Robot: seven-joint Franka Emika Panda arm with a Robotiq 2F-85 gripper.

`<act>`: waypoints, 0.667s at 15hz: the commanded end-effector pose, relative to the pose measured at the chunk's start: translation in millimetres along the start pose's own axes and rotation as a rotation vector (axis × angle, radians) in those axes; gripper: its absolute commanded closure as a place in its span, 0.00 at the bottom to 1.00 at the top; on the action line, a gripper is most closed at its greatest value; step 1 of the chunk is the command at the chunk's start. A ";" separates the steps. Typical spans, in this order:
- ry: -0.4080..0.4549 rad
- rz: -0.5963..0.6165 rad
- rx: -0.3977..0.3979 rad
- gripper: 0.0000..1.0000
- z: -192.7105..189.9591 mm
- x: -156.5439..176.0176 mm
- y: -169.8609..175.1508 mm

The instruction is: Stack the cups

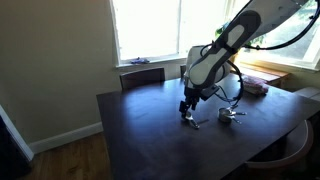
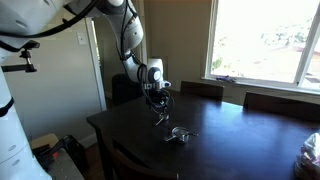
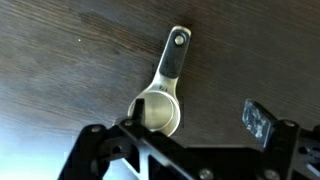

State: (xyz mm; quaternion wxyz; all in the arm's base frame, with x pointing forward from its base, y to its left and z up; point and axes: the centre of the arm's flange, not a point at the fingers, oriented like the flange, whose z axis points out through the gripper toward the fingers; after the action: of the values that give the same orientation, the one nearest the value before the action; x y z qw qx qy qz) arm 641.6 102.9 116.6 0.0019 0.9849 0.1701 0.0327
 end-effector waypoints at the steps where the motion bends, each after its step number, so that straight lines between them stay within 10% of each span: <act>1: -0.023 0.021 0.041 0.00 20.1 34.4 1.9; 4: -0.049 0.038 0.059 0.00 34.2 47.3 2.0; 8: -0.051 0.038 0.069 0.41 40.4 53.3 7.7; 10: -0.050 0.044 0.067 0.37 44.0 56.6 12.0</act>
State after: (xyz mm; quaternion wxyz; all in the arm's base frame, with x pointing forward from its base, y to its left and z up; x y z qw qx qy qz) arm 688.0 113.6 78.2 -0.0181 0.9885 0.1501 0.0103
